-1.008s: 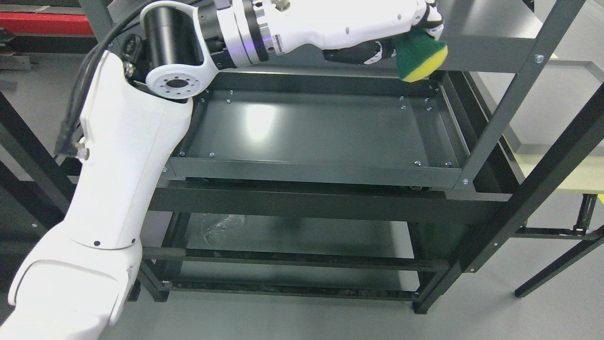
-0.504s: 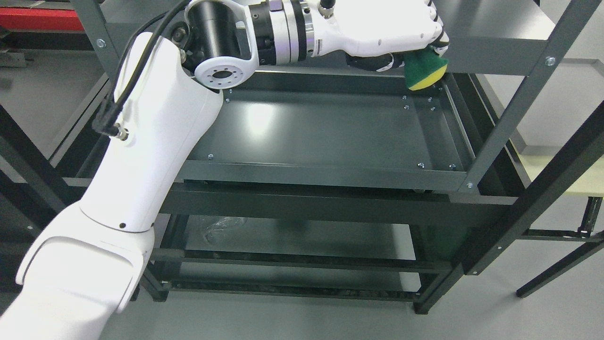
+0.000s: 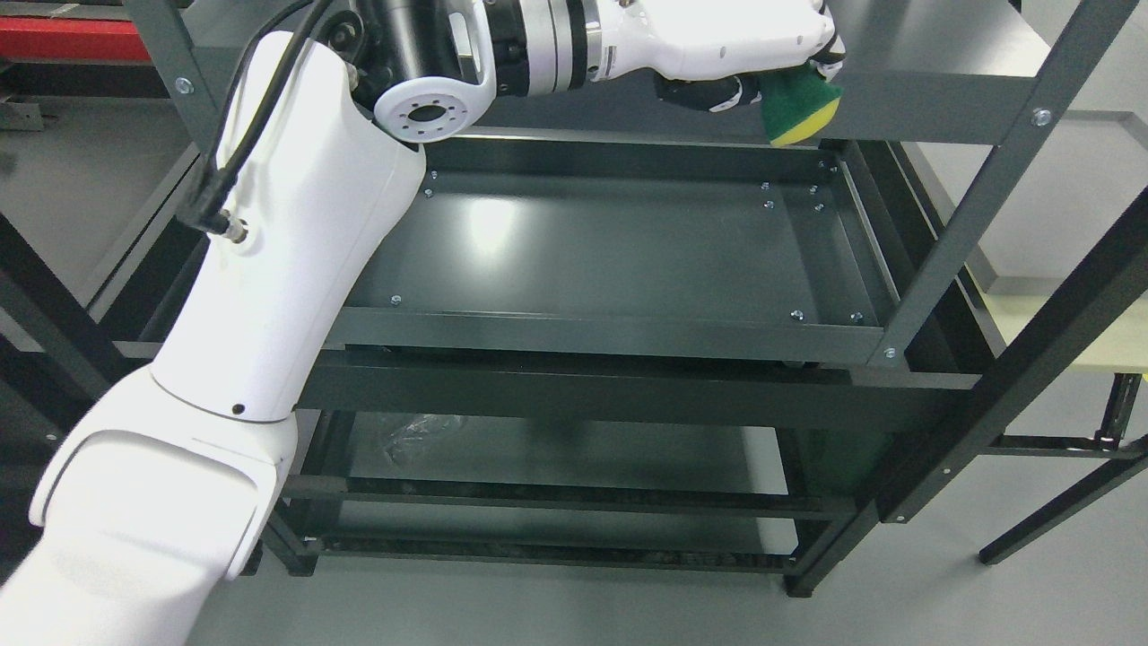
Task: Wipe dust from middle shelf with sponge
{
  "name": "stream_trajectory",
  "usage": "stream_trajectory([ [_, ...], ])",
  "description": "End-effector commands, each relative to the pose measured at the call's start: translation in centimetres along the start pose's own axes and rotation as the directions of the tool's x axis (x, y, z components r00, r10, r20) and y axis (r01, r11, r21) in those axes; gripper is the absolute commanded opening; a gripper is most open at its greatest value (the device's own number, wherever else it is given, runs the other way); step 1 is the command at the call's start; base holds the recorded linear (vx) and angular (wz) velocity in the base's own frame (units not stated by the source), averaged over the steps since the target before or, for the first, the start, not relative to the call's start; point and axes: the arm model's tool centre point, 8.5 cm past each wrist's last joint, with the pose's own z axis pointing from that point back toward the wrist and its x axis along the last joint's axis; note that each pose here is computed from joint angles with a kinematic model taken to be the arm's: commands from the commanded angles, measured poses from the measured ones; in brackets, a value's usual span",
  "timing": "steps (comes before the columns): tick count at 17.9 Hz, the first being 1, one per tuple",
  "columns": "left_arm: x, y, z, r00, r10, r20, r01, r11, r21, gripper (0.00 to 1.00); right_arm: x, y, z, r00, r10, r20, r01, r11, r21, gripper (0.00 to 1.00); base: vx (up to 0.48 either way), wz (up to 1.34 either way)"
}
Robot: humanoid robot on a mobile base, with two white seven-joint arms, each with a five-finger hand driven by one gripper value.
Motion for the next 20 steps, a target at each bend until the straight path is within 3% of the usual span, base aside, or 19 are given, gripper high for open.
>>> stream_trajectory([
  [1,-3.0,-0.6,6.6,0.996,0.026,-0.090,-0.026,1.000,-0.002,0.00,0.2,-1.0,-0.1,0.999,0.003,-0.049,-0.004,1.000,-0.014,1.00,0.000,0.00],
  [9,-6.9,-3.6,23.3,0.950,0.091,-0.299,-0.120,0.990,-0.079,0.00,0.2,-1.0,-0.1,0.999,0.003,-0.051,-0.004,1.000,-0.014,1.00,0.000,0.00],
  [15,-6.6,-2.2,31.5,0.924,0.102,-0.370,-0.144,0.986,-0.087,0.00,0.2,-1.0,-0.1,0.999,0.003,-0.049,-0.004,1.000,-0.016,1.00,0.000,0.00],
  [20,-6.7,-0.9,35.3,0.905,0.099,-0.413,-0.153,0.983,-0.100,0.00,0.2,-1.0,-0.1,0.999,0.003,-0.049,-0.004,1.000,-0.014,1.00,0.000,0.00],
])
